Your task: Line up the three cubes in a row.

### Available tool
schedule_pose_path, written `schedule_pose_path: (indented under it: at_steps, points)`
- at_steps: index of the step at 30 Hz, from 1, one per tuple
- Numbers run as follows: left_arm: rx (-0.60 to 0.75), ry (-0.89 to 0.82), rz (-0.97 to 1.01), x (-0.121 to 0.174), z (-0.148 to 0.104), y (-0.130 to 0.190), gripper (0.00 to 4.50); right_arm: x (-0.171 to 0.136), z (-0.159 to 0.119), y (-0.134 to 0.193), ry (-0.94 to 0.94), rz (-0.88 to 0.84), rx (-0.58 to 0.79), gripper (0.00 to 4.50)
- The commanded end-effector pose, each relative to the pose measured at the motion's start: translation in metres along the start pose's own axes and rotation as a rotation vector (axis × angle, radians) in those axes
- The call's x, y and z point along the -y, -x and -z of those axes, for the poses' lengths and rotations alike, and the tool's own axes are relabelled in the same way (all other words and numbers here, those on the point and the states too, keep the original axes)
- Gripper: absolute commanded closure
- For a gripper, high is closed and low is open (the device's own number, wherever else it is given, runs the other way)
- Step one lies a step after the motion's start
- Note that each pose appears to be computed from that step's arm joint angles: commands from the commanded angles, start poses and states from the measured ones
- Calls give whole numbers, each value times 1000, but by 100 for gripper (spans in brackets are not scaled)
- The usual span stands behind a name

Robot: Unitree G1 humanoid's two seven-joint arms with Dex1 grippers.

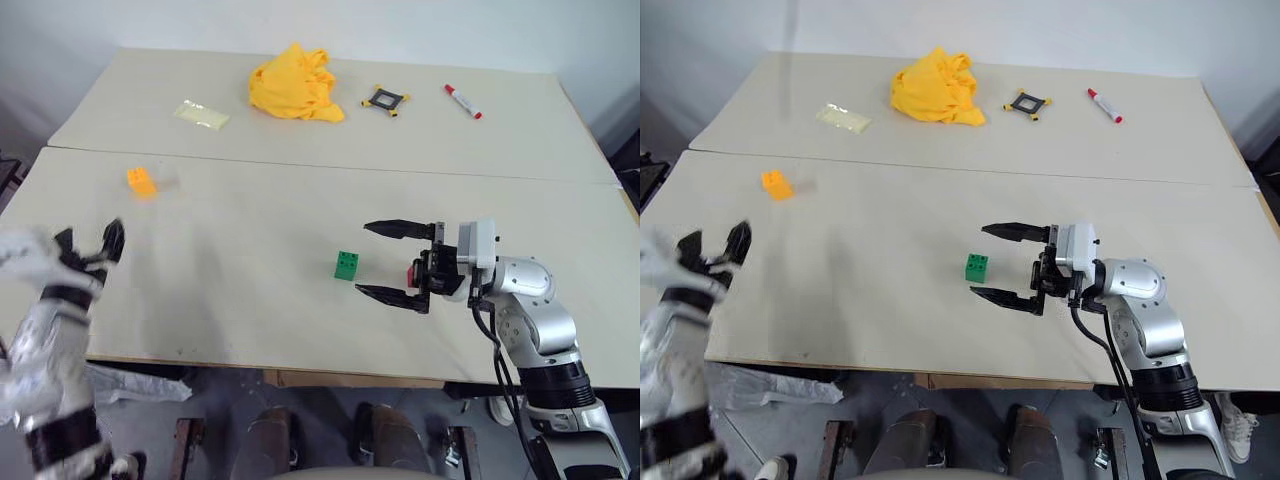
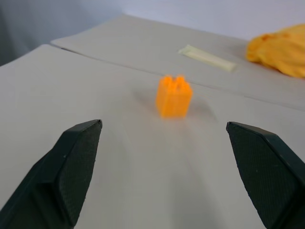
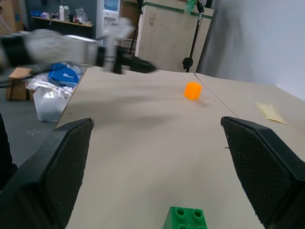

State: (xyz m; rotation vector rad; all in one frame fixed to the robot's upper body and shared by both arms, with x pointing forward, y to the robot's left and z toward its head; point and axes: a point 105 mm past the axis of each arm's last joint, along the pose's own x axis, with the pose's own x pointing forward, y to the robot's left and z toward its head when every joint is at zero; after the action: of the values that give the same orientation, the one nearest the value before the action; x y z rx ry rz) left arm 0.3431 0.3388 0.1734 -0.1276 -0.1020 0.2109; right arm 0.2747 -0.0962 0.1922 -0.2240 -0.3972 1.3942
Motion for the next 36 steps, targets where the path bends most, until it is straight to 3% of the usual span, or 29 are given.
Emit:
schedule_pose_path:
  at_steps: [1, 6, 13, 17, 23, 26, 29, 31, 34, 36]
  points:
    - [-28, -34, -60, 9, -1, -34, 5, -1, -7, -3, 13, -12, 21, 0]
    - [-32, -22, -169, 20, -13, -73, 5, -6, -4, -4, 0, -17, 6, 0]
    - [-76, -11, -191, 25, -4, -88, 5, -9, -3, -1, -9, 27, 1, 0]
    - [-83, -30, -201, 22, -1, -88, 94, -11, -2, 0, -12, 46, 0, 0]
    - [-69, -24, -197, 21, -2, -89, 288, -12, -1, 0, -17, 66, 2, 0]
    - [-28, -32, -141, 25, -7, -89, 303, -12, 0, 1, -17, 71, 0, 0]
    - [75, -53, 120, 49, -22, -84, 303, -13, 1, 6, -13, 85, -12, 0]
    - [75, -66, 481, 84, -24, -70, 303, -12, 0, 12, -7, 103, -28, 0]
    - [70, -206, 1133, 137, -29, -14, 303, -7, -3, 37, 8, 156, -92, 0]
    - [-3, -271, 1403, 147, -20, 16, 303, -7, -1, 51, 12, 170, -140, 0]
